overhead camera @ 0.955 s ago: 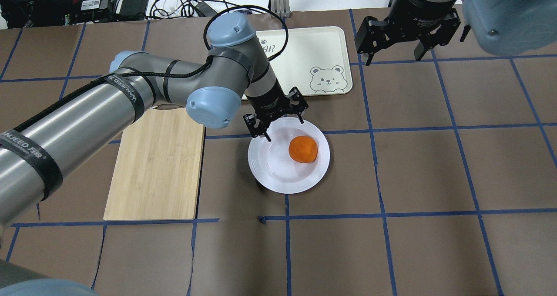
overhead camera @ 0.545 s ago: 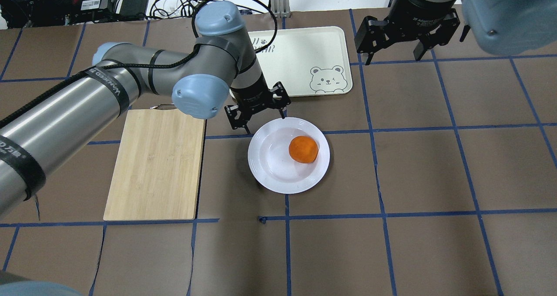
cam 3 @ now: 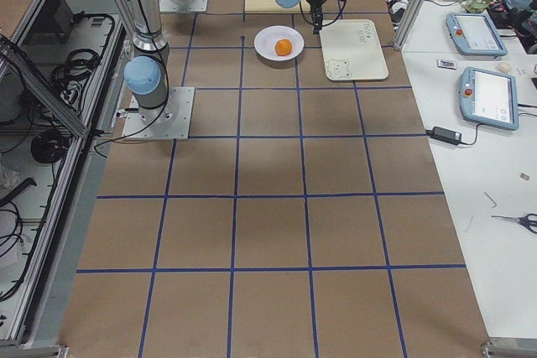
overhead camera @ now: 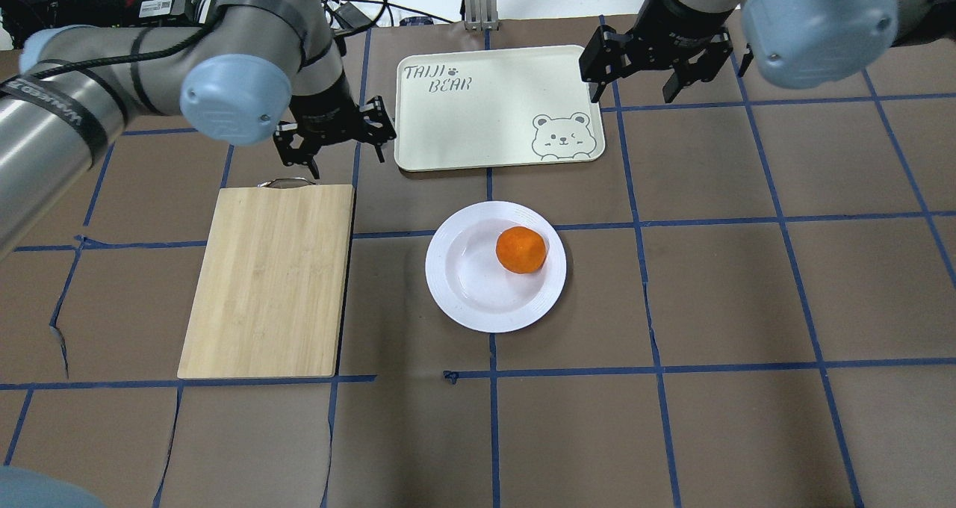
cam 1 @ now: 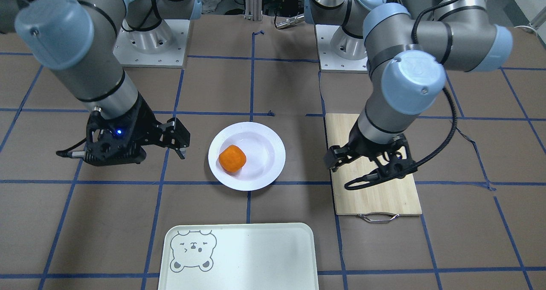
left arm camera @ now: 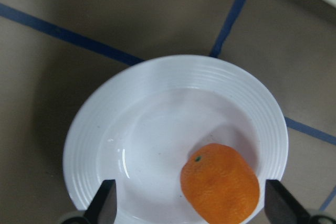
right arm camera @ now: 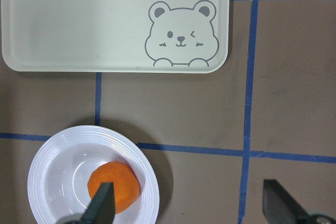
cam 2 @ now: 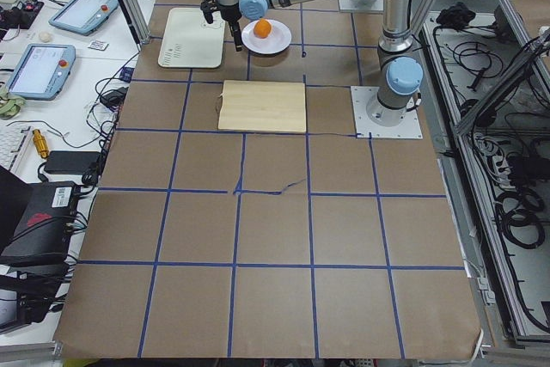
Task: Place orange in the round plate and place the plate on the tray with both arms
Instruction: 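Raise the left gripper away while the right gripper moves toward the plate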
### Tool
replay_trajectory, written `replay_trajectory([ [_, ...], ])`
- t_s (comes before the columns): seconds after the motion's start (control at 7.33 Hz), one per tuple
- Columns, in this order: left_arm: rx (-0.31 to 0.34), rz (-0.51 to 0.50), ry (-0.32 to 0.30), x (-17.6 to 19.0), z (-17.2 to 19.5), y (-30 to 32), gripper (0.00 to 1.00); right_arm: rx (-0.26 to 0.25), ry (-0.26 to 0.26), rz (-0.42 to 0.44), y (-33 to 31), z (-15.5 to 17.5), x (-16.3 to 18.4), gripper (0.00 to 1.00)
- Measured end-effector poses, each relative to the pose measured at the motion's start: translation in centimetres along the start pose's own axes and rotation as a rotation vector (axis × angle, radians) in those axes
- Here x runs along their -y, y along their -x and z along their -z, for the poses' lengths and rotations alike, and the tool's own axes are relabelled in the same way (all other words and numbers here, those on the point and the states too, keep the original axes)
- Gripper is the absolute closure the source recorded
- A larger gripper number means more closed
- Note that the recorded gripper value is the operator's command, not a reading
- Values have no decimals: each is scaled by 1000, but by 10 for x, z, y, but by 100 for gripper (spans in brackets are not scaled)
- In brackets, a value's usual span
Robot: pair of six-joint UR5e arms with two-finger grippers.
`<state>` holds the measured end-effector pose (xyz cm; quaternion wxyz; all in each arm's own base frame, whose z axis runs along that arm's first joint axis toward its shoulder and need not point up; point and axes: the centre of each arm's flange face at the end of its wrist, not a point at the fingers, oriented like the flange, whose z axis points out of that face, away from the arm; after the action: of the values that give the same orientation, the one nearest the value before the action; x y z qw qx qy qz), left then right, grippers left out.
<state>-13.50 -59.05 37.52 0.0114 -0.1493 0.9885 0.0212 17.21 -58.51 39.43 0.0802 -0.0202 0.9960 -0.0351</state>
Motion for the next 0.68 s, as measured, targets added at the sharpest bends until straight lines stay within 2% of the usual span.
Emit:
replay_trajectory([
  [0.14, 1, 15, -18, -1, 24, 22, 0, 25, 27, -9, -3, -29, -2, 0],
  [0.27, 2, 38, -41, -4, 45, 43, 0, 55, 34, -14, -5, -60, -11, 0],
  [0.68, 9, 76, -30, -21, 72, 77, 0, 78, -3, -30, -16, -140, -61, 0],
])
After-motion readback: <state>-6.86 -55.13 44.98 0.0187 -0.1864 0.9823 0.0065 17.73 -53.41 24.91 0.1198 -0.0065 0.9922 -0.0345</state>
